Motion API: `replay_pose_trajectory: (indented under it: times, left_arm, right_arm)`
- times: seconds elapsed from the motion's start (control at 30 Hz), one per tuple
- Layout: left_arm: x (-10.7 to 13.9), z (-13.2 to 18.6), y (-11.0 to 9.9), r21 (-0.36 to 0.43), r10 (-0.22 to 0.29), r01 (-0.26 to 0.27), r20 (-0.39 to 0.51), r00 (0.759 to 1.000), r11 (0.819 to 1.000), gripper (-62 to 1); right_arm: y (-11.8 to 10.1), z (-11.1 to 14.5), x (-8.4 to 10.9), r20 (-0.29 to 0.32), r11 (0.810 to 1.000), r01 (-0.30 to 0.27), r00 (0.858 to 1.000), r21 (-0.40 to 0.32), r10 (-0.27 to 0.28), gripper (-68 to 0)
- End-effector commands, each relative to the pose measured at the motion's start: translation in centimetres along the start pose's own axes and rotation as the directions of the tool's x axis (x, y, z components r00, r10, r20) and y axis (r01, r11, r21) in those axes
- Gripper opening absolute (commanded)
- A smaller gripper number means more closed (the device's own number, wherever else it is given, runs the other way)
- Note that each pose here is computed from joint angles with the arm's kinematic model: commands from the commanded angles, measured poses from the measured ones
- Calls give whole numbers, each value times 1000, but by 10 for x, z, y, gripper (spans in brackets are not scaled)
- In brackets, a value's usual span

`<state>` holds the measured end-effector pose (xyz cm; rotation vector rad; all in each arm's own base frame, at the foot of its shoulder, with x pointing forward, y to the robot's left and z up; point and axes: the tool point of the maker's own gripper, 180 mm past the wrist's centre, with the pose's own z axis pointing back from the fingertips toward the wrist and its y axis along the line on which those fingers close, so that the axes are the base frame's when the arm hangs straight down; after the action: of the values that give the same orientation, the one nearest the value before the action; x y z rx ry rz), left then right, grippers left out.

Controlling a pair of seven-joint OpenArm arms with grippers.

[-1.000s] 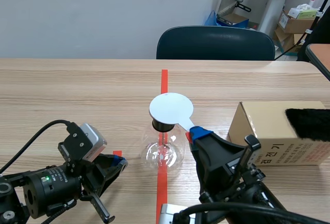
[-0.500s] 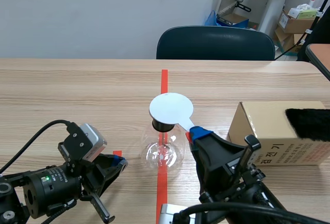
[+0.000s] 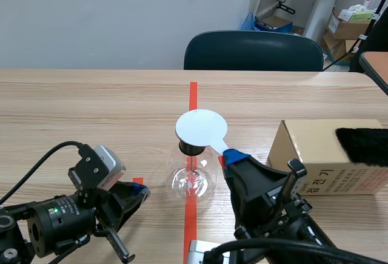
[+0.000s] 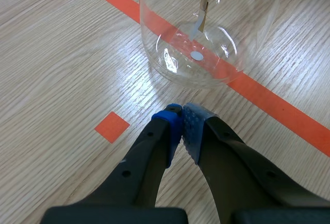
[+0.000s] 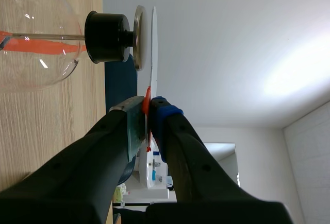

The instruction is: Do the electroscope experiment

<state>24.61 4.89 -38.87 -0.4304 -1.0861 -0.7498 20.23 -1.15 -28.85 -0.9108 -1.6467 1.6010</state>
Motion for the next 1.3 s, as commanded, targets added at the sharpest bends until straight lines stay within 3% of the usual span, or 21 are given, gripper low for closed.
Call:
replay_pose_trajectory:
  times: [0.0, 0.83, 1.03, 1.27]
  left_arm:
    - [12, -2, -3, -9, 4, -4, 40, 999, 1000, -584]
    - [11, -2, -3, -9, 4, -4, 37, 999, 1000, -584]
    - [11, -2, -3, -9, 4, -4, 37, 999, 1000, -584]
    - [11, -2, -3, -9, 4, -4, 37, 999, 1000, -584]
  right_arm:
    - [-7, -2, -2, 3, 1000, -10, 1000, -28, 11, -667]
    - [-7, -2, -5, -11, 1000, -11, 1000, -28, 10, -667]
    - [-7, 0, -29, -144, 1000, -10, 990, -28, 6, -667]
    - [-7, 8, -64, -338, 1000, -10, 941, -28, 0, -667]
